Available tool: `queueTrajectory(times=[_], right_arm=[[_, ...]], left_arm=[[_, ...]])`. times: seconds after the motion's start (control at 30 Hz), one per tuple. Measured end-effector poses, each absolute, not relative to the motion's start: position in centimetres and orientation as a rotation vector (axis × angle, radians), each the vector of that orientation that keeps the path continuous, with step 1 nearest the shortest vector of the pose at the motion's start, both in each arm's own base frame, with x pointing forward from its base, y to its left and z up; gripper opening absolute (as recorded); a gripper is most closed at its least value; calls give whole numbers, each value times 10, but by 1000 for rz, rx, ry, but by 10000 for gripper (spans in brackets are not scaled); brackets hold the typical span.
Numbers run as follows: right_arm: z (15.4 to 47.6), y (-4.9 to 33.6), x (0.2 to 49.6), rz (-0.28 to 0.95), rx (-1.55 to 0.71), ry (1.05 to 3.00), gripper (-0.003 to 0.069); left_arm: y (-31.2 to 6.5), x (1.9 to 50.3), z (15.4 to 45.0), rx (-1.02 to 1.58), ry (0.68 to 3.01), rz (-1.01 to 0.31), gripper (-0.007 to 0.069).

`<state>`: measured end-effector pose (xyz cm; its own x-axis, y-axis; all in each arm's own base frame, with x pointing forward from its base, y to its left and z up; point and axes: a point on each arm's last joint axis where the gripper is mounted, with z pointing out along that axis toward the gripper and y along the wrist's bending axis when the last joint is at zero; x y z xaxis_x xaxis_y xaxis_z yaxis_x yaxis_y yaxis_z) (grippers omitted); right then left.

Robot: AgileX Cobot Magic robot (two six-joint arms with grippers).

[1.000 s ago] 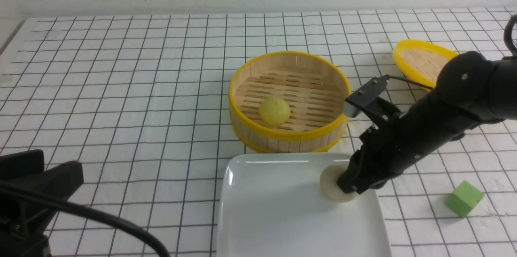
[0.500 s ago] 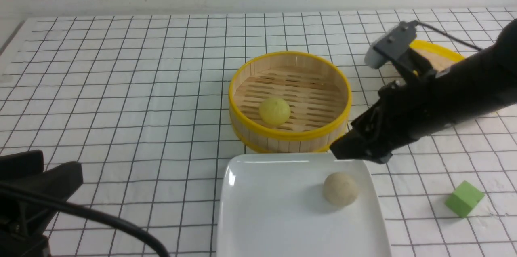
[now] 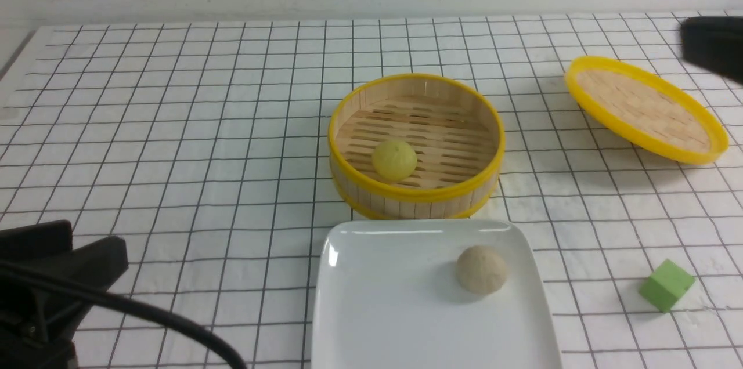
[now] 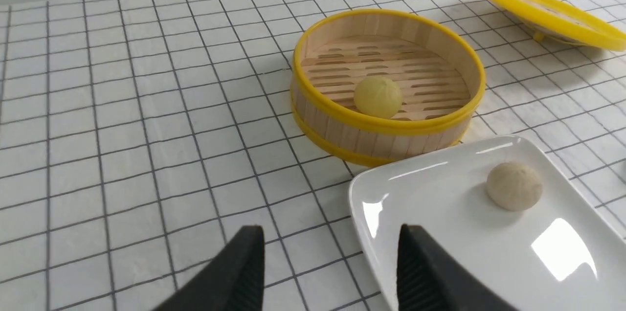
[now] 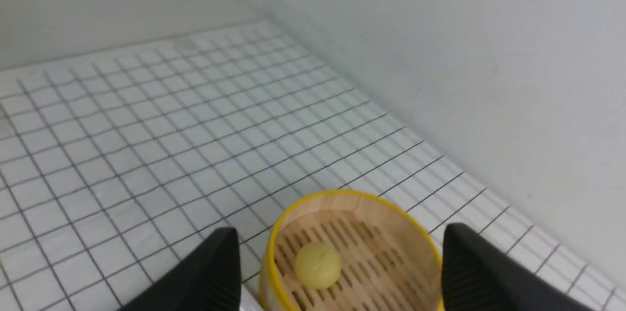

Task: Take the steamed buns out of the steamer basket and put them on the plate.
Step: Use the left arm to grab the steamed stuffed bun that is closest to it

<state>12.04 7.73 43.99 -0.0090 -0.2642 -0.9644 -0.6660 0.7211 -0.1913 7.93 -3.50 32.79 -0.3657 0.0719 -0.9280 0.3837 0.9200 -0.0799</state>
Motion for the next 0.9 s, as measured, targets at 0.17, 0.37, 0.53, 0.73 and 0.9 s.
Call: queueTrajectory(times=[0.17, 0.37, 0.53, 0.73, 0.9], right_arm=[[438, 59, 92, 351, -671, 1717, 507], [428, 50, 85, 291, -645, 1826, 501], [431, 45, 71, 306, -632, 1789, 501], [432, 41, 57, 312, -629, 1768, 501], [429, 40, 51, 315, -651, 1801, 501]], left_arm=[[-42, 101, 324, 367, 1962, -464, 389], [-52, 133, 325, 480, 1845, -583, 389], [-55, 163, 328, 529, 1800, -637, 389], [-57, 196, 329, 575, 1856, -703, 389], [-56, 233, 335, 663, 1930, -701, 389]])
